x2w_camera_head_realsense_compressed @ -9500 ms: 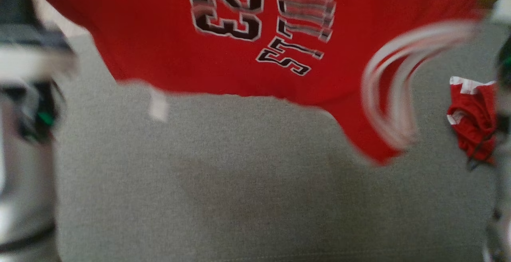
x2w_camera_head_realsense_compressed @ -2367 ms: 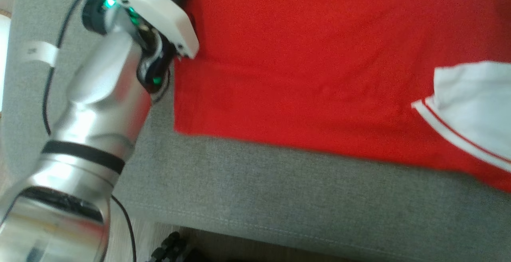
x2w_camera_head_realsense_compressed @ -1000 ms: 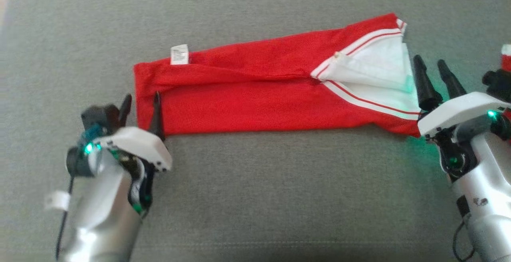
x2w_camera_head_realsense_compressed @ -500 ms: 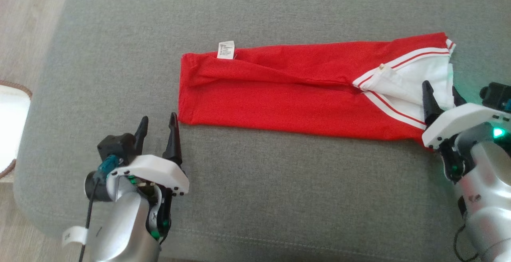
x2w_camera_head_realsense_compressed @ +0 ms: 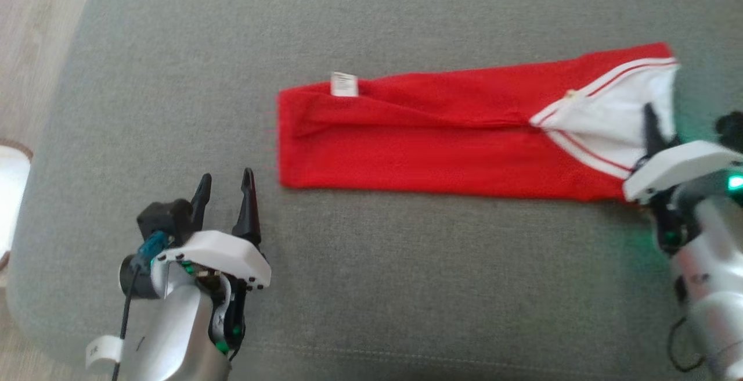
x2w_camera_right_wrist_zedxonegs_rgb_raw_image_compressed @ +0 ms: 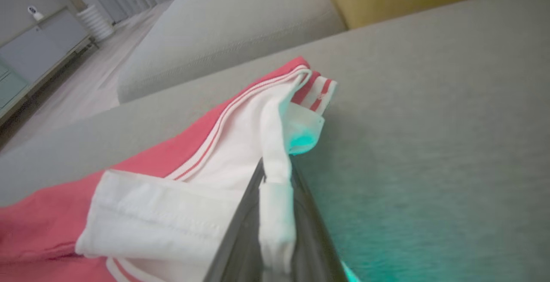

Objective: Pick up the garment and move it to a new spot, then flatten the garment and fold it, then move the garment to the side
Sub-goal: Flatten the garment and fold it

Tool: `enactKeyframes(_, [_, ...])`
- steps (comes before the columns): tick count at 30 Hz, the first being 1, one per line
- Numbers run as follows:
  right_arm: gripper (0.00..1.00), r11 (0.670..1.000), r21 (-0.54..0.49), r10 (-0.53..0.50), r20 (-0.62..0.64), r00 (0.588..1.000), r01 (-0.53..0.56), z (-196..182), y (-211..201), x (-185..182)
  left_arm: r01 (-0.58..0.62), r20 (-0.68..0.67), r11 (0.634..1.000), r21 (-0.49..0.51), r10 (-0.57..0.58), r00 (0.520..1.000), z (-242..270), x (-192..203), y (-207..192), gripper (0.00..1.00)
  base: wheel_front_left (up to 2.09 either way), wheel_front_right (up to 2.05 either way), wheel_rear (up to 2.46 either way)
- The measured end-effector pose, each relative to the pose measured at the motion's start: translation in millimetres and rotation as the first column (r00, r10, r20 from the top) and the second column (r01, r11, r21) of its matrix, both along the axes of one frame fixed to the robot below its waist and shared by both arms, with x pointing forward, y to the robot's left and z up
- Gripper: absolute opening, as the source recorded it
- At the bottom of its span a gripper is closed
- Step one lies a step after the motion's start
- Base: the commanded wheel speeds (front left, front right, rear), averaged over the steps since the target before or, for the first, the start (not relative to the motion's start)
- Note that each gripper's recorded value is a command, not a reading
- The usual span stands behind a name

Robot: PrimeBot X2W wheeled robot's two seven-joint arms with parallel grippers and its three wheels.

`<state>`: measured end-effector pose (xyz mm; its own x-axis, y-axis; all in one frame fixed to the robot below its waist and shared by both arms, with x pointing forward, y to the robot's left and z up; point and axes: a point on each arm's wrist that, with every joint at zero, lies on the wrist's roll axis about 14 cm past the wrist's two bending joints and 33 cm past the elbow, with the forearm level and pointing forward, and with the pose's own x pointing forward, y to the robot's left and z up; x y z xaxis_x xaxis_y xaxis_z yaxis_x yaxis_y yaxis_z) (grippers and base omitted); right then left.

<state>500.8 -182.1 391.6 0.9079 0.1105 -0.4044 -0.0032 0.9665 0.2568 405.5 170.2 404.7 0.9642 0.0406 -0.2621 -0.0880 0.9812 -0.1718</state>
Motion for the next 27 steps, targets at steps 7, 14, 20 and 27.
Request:
enactKeyframes(7, [0.0, 1.0, 0.017, 0.008, 0.136, 0.991, -0.011, 45.5, -3.1, 10.3, 0.022, 0.015, 0.999, -0.029, -0.022, 1.0, 5.7, -0.9, -11.5, 1.0, 0.0, 0.0, 0.0])
enactKeyframes(14, [0.0, 0.953, 0.126, 0.24, 0.232, 0.943, -0.274, 83.4, 102.7, -3.2, 0.043, 0.002, 0.998, -0.05, -0.043, 0.999, 3.8, -14.1, -21.1, 1.0, 0.0, 0.0, 0.0])
enactKeyframes(20, [0.0, 0.878, 0.201, 0.4, 0.188, 0.897, -0.434, 74.3, 175.5, -31.8, 0.017, -0.001, 0.999, -0.04, -0.017, 1.0, 5.1, -26.4, -10.8, 1.0, 0.0, 0.0, 0.0])
enactKeyframes(27, [0.0, 0.822, 0.24, 0.501, 0.125, 0.857, -0.516, 53.9, 230.7, -47.5, -0.017, -0.014, 0.999, -0.036, 0.017, 1.0, 4.0, -43.9, 0.4, 1.0, 0.0, 0.0, 0.0])
